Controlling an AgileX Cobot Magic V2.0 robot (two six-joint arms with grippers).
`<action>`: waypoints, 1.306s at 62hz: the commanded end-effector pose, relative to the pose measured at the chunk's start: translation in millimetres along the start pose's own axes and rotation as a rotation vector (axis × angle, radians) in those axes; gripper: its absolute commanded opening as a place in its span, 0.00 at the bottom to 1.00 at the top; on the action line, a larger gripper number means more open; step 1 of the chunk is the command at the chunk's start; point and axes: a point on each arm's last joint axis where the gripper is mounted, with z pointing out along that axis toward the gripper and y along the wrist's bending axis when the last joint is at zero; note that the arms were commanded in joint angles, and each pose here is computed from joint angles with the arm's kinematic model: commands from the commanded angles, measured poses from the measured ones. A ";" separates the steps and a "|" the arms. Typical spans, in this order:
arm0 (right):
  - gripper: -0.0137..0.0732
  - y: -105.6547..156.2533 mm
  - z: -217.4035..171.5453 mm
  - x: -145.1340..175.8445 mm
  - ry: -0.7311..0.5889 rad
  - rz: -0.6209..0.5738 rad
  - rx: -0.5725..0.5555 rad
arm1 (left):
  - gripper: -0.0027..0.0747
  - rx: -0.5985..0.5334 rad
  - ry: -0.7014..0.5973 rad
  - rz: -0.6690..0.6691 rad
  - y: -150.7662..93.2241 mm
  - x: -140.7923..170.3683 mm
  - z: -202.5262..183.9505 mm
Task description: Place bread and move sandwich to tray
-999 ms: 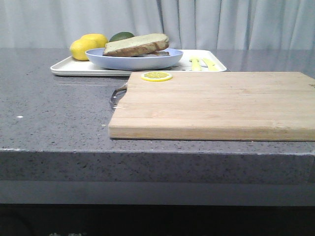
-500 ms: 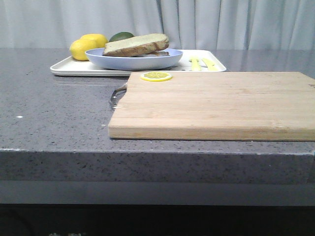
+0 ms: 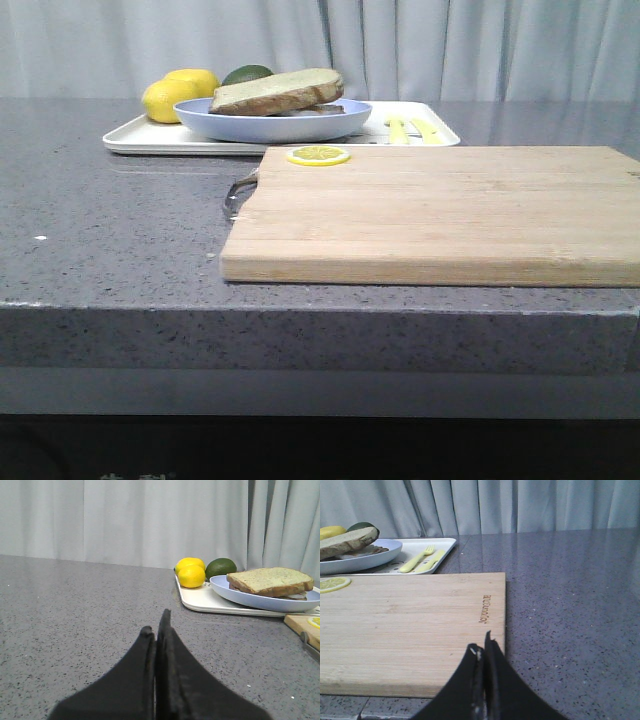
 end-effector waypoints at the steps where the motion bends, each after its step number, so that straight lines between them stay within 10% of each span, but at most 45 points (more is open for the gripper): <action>1: 0.08 -2.1 -2.0 -9.3 -0.103 -0.007 0.026 | 0.01 0.014 -0.104 -0.013 -0.9 -8.4 -2.3; 34: 0.08 -2.6 -2.4 -12.2 -0.138 0.130 0.025 | 0.01 0.014 -0.104 -0.013 -0.9 -8.4 -2.3; 81: 0.08 -4.6 -2.7 -13.5 -0.152 0.013 0.070 | 0.01 0.014 -0.104 -0.013 -0.9 -8.4 -2.3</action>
